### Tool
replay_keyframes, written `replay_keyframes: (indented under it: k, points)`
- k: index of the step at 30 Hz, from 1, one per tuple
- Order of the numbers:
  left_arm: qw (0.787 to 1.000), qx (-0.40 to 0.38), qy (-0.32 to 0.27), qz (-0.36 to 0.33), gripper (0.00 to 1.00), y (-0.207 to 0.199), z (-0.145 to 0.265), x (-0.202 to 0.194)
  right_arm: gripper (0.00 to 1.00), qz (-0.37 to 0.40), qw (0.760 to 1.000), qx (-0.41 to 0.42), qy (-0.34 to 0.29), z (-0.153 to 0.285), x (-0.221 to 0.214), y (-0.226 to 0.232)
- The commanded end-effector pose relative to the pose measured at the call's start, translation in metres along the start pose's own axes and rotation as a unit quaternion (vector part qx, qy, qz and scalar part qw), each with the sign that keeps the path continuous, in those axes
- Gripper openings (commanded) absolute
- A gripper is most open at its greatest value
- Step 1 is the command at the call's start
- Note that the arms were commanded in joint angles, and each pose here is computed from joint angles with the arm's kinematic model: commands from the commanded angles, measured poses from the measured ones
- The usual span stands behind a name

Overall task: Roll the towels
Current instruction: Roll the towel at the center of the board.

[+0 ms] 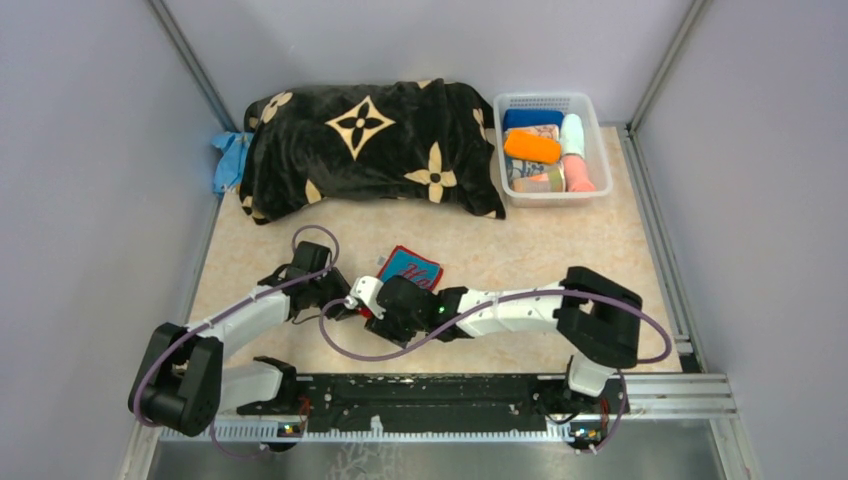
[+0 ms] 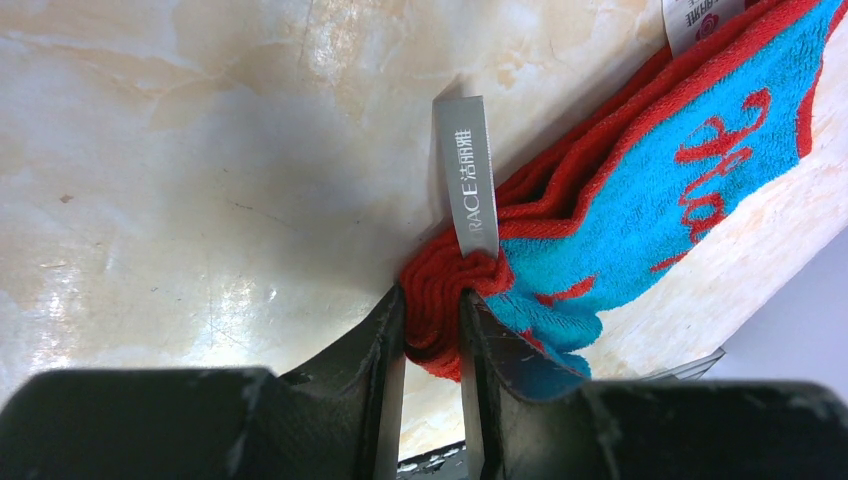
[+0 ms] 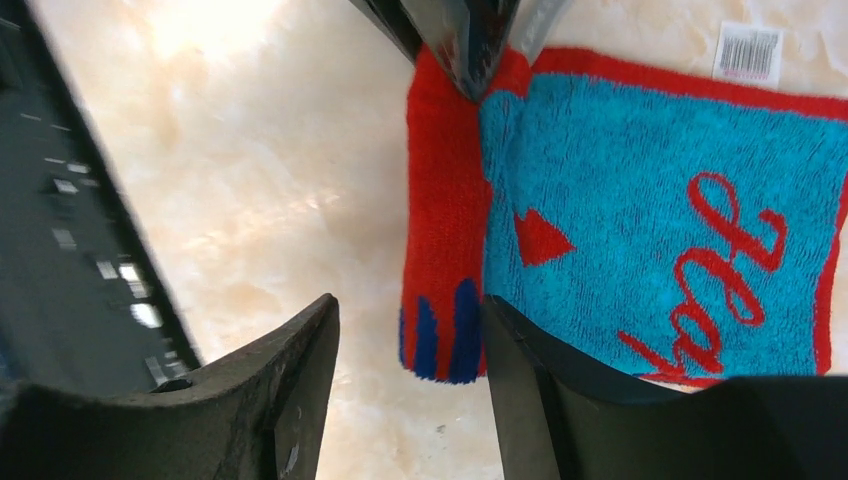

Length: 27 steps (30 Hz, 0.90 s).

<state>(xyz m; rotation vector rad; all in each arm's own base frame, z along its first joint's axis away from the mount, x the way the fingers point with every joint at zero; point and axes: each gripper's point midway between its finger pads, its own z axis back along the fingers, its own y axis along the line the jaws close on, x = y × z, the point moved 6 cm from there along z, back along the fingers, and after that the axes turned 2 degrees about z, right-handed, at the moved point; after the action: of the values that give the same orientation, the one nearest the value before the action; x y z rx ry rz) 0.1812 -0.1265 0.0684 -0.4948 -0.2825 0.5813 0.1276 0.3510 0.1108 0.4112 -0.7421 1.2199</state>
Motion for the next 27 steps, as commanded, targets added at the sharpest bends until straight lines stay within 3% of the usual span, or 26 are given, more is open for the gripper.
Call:
replay_keyframes:
  k: [1,5,10,18,21,26,27]
  points:
    - [0.999,0.038,-0.013,-0.011,0.31,0.011,-0.002,0.003,0.55,0.045,0.996,-0.073,0.018,-0.016,-0.002,-0.006]
    - [0.999,0.039,-0.012,-0.011,0.31,0.011,-0.002,0.003,0.54,0.063,0.995,-0.070,0.040,-0.024,-0.014,0.003]
    - [0.999,0.038,-0.013,-0.012,0.32,0.011,-0.002,0.003,0.44,0.069,0.994,-0.063,0.061,-0.030,-0.024,0.009]
    - [0.999,0.037,-0.012,-0.014,0.33,0.010,-0.003,0.003,0.44,0.067,0.993,-0.071,0.060,-0.027,-0.018,0.009]
    - [0.999,0.036,-0.012,-0.014,0.33,0.010,-0.003,0.003,0.34,0.063,0.995,-0.056,0.059,-0.027,-0.017,0.012]
    - [0.999,0.029,-0.023,-0.015,0.41,0.007,0.003,0.005,0.00,0.030,0.998,0.008,0.057,-0.029,-0.018,0.020]
    - [0.999,0.026,-0.027,-0.016,0.44,0.006,0.005,0.005,0.00,0.018,0.998,0.024,0.054,-0.029,-0.019,0.020]
